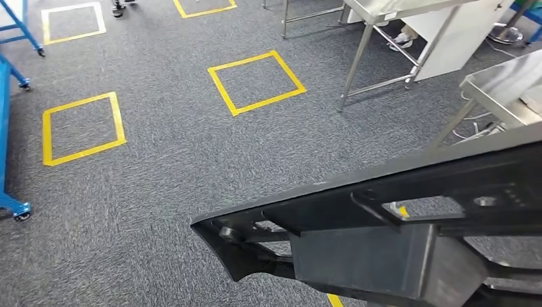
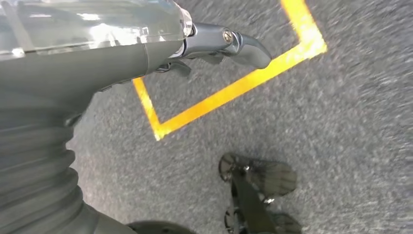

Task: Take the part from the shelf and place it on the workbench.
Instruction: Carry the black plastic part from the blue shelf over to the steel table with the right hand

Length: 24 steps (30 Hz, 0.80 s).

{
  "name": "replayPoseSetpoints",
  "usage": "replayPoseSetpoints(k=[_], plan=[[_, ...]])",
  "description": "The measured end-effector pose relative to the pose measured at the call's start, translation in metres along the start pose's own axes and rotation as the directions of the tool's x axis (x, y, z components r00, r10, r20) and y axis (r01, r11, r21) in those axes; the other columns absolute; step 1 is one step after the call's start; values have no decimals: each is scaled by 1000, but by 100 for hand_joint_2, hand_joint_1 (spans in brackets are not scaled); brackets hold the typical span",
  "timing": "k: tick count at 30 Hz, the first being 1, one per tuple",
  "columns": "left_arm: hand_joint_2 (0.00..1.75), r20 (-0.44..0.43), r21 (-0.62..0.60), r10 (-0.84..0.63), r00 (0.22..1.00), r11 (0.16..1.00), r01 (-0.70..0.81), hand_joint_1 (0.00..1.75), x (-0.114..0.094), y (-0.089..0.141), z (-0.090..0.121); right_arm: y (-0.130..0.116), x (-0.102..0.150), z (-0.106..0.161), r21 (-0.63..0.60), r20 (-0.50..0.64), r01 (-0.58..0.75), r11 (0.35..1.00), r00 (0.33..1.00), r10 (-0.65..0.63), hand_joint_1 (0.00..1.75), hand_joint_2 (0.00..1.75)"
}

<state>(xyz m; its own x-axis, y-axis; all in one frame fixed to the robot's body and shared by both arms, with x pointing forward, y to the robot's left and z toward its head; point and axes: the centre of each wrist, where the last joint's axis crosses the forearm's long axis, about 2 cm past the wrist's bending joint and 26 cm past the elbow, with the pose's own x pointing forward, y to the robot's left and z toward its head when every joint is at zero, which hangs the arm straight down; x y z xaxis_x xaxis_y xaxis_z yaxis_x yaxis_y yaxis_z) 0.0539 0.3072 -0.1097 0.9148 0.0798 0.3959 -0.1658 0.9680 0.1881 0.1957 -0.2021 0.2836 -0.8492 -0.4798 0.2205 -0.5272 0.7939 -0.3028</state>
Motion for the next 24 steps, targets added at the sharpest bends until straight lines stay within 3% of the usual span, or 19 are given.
replayPoseSetpoints(k=[24], plan=[[175,5,-13,-7,1000,1000,7,0,-3,-3,1,15,-8,-9,20,27,45,999,999,-45,175,175]])
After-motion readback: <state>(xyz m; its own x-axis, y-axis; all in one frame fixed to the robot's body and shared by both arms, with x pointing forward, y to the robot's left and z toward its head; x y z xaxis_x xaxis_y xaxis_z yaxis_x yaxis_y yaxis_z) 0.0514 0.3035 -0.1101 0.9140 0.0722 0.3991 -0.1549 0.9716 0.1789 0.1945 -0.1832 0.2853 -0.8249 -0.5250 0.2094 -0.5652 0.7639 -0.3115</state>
